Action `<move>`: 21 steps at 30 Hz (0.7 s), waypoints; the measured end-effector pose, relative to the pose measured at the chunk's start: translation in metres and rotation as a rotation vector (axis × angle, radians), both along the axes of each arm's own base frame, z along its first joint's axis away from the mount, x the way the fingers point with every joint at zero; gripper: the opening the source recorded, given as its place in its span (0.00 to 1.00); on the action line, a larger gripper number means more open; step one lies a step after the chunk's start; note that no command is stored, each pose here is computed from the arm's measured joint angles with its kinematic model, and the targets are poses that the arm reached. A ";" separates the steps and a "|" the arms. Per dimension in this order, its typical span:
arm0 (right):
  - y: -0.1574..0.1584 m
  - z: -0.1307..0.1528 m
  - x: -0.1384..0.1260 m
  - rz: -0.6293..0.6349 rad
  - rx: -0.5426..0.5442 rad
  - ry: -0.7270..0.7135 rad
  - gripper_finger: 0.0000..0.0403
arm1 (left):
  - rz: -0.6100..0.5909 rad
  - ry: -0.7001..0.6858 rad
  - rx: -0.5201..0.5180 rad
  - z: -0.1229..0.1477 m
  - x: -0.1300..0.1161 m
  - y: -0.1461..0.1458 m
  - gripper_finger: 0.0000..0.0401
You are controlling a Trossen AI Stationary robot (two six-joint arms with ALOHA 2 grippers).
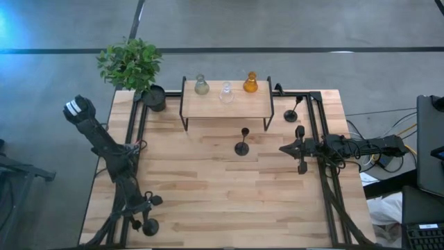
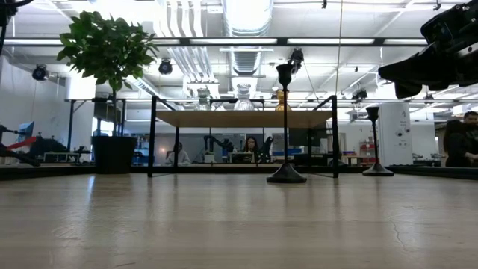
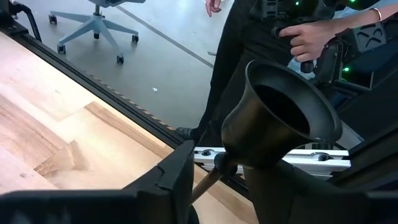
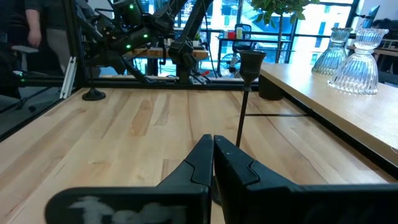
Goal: Pick & Place candle stick holders
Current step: Put the bottom black candle holder on the shelf aligned with the green candle holder
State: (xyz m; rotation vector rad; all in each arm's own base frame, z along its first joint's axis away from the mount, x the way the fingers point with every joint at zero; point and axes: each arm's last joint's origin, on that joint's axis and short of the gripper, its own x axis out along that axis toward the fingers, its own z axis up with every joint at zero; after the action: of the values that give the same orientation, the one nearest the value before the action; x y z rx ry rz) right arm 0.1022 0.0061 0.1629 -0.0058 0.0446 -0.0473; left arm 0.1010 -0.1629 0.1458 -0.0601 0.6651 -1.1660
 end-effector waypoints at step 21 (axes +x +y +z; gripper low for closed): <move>0.000 0.000 0.000 0.000 0.000 0.000 0.02 | 0.008 -0.025 -0.007 0.001 0.003 0.002 0.09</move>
State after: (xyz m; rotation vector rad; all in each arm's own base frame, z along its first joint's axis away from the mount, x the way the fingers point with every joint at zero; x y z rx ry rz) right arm 0.1022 0.0061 0.1630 -0.0058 0.0445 -0.0477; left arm 0.1040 -0.1613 0.1464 -0.0542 0.6378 -1.1599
